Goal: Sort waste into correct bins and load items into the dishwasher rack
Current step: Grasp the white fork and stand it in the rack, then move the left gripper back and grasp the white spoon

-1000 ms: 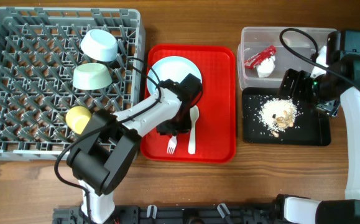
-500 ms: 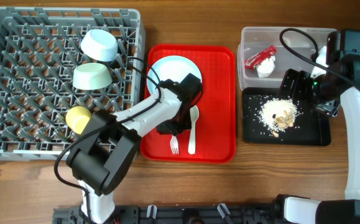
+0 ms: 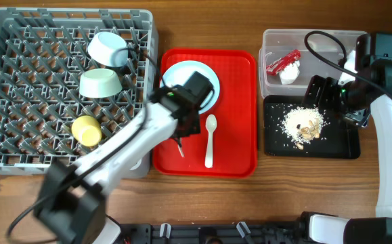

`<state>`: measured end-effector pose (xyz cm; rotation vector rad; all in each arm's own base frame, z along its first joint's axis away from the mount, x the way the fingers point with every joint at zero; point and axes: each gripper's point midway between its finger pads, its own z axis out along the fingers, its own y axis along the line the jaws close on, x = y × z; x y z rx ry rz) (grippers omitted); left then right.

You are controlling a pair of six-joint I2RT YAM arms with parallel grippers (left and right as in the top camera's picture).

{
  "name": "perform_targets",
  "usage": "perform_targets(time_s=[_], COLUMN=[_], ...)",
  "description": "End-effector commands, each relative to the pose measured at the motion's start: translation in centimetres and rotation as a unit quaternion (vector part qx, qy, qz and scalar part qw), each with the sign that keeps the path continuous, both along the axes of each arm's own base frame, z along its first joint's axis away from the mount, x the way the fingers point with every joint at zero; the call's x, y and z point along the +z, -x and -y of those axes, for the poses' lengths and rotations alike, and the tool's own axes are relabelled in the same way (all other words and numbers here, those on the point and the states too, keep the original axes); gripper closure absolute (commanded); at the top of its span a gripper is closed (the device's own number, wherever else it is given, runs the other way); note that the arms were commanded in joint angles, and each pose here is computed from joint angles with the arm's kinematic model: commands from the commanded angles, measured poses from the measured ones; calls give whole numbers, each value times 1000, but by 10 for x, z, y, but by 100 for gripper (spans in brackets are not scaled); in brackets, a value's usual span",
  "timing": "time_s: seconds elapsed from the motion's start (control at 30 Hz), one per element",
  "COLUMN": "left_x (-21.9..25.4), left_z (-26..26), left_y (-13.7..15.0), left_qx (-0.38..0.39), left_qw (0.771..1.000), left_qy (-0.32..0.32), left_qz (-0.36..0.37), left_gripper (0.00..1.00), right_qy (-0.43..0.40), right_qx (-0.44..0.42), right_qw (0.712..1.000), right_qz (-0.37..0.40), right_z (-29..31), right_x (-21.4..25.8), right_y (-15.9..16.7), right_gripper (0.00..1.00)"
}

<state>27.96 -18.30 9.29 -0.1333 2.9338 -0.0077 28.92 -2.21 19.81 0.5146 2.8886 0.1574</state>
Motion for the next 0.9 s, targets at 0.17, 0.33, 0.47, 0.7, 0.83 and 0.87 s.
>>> perform_targets(time_s=[0.17,0.33,0.47,0.7,0.83,0.87], left_x=[62,45,33,24,24,24], left_z=[-107,-127,-130,-130,-130,-128], left_y=[-54,-74,-80,-80,-80,-80], left_qx=[1,37,43,42,41,40], left_qw=[989,991,992,992,993,993], left_qy=[-85,-66,-70,-74,-72,-68], left_qz=[121,111,100,88,87,86], left_gripper=[96,96,96,68,63,62], right_qy=[-5,-5,-5,-5,-5,-5], right_qx=[9,9,9,9,9,9], right_qw=[1000,1000,1000,1000,1000,1000], right_qz=[7,5,5,4,3,3], right_z=[-1,-2,-2,-2,-2,-2], right_x=[3,3,3,3,3,3], right_y=[0,1,1,1,1,2], right_gripper=[0,0,0,0,0,0])
